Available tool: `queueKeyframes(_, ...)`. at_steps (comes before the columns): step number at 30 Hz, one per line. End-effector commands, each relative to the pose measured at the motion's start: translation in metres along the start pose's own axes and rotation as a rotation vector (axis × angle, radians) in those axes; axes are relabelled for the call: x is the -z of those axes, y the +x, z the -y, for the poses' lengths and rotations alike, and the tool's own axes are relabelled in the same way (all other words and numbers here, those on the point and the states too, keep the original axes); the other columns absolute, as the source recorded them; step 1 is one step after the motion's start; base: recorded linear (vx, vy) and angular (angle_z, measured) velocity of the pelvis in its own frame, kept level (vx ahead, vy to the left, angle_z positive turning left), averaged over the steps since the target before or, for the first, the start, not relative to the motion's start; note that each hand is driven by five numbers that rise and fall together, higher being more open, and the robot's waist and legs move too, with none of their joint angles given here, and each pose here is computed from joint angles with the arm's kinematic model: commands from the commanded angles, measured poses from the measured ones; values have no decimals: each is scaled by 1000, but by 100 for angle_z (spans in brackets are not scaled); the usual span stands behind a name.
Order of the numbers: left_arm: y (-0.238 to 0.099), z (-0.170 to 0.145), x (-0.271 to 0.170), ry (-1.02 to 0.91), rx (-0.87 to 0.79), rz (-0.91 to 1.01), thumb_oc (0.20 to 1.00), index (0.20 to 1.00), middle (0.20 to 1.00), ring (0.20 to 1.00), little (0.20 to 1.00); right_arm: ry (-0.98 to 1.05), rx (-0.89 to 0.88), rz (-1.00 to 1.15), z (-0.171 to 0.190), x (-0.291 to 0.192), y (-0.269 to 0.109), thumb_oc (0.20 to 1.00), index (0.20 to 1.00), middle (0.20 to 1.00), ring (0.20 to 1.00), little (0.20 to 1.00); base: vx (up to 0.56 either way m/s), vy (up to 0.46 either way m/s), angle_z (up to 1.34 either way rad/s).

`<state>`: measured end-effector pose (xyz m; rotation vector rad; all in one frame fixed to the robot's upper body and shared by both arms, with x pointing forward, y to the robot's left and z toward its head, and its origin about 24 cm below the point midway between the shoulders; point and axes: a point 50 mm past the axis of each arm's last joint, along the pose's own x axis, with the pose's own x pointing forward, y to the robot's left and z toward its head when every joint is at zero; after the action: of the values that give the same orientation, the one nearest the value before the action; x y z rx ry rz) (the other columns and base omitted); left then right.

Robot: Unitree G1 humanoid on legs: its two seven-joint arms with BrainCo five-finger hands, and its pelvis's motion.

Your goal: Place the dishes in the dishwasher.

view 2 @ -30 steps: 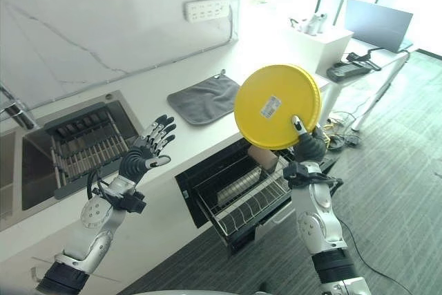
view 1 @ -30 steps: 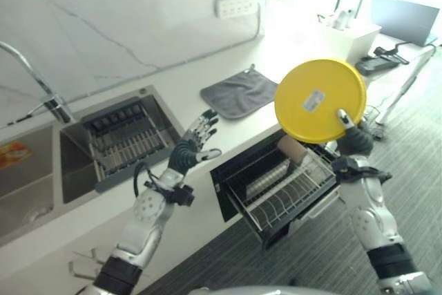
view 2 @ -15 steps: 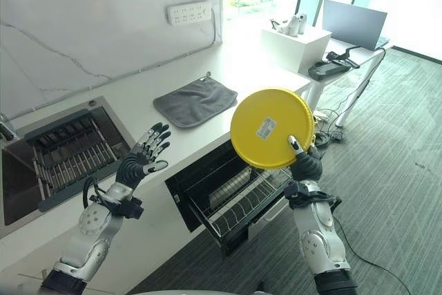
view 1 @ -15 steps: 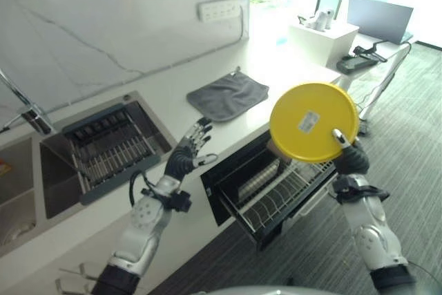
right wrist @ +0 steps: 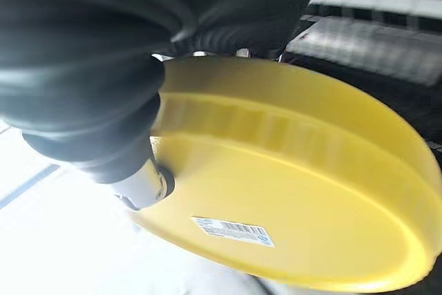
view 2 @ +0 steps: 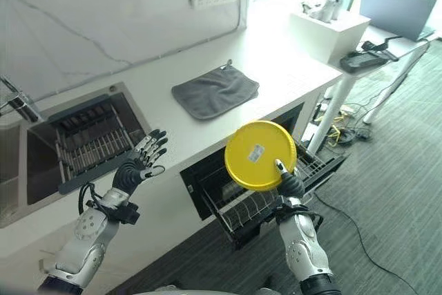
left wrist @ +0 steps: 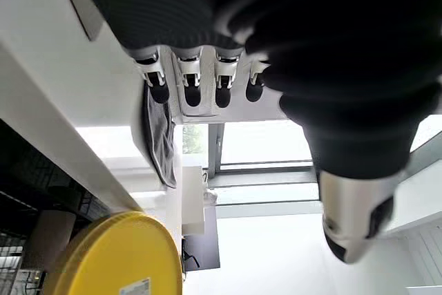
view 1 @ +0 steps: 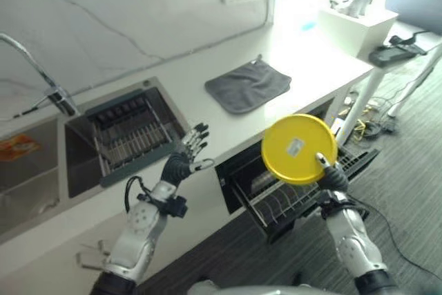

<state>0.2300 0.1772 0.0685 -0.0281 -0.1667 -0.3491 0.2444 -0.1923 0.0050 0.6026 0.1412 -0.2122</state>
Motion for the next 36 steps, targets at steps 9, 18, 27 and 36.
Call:
queueKeyframes(9,9,-1,-33,86,48,156,1000,1000,1000,1000,1000,91,-2,255,-26,-49,29,200,200,200,200,200,-12,43,2)
queueKeyframes(18,16,1,-40,93,97,194,1000,1000,1000,1000,1000,38,142,243,-2,-62,52,200,200,200,200,200,-37,31,8)
queueKeyframes(27,27,3,-49,115,148,230,1000,1000,1000,1000,1000,-206,196,196,-18,-77,78,200,200,200,200,200,-22,-2,5)
queueKeyframes(36,35,4,-59,137,186,276,1000,1000,1000,1000,1000,-953,108,304,-49,-102,96,200,200,200,200,200,-41,-1,10)
